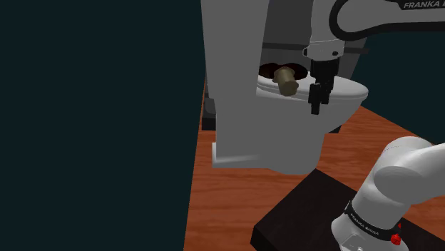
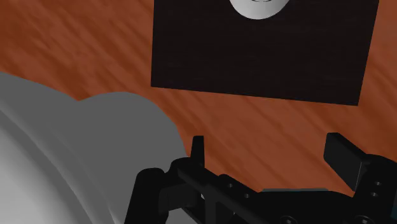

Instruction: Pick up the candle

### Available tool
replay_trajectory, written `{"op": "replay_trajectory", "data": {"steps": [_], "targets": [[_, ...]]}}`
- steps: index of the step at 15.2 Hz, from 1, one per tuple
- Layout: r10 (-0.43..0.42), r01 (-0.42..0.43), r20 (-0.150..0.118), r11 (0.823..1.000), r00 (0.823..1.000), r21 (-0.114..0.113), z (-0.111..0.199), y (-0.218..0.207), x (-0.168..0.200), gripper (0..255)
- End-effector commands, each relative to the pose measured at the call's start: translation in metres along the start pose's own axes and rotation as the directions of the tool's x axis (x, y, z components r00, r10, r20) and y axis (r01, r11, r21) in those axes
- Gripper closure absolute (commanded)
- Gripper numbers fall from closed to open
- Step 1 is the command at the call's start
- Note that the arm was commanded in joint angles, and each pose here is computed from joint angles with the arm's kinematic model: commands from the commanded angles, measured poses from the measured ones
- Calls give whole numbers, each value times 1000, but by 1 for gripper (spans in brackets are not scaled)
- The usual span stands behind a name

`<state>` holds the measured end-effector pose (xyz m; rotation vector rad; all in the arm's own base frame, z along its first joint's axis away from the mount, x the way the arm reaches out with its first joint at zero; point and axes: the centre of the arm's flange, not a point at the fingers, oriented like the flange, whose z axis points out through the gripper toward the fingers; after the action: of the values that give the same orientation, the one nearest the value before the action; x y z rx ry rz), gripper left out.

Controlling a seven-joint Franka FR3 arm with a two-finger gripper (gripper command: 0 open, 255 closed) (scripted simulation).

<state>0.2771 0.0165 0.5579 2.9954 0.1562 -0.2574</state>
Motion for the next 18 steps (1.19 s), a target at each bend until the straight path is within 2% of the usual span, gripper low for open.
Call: {"op": "replay_trajectory", "data": {"steps": [1,3,5,7,9,12,14,17,18], "targets": [[0,0,0,1000,1000,0,0,0,0,0],[92,-93,-18,996,996,-11,-11,3,21,0],[184,-185,-37,983,982,-20,-22,8,41,0],[274,-275,-57,961,960,-27,-34,15,61,0],[360,-364,-77,931,930,-33,-46,24,79,0],[484,-490,-108,871,868,-37,-65,39,105,0],[561,-569,-129,821,818,-38,-78,51,120,0],[666,-679,-161,734,728,-35,-99,71,141,0],[682,-695,-166,718,712,-34,-102,75,144,0]]}}
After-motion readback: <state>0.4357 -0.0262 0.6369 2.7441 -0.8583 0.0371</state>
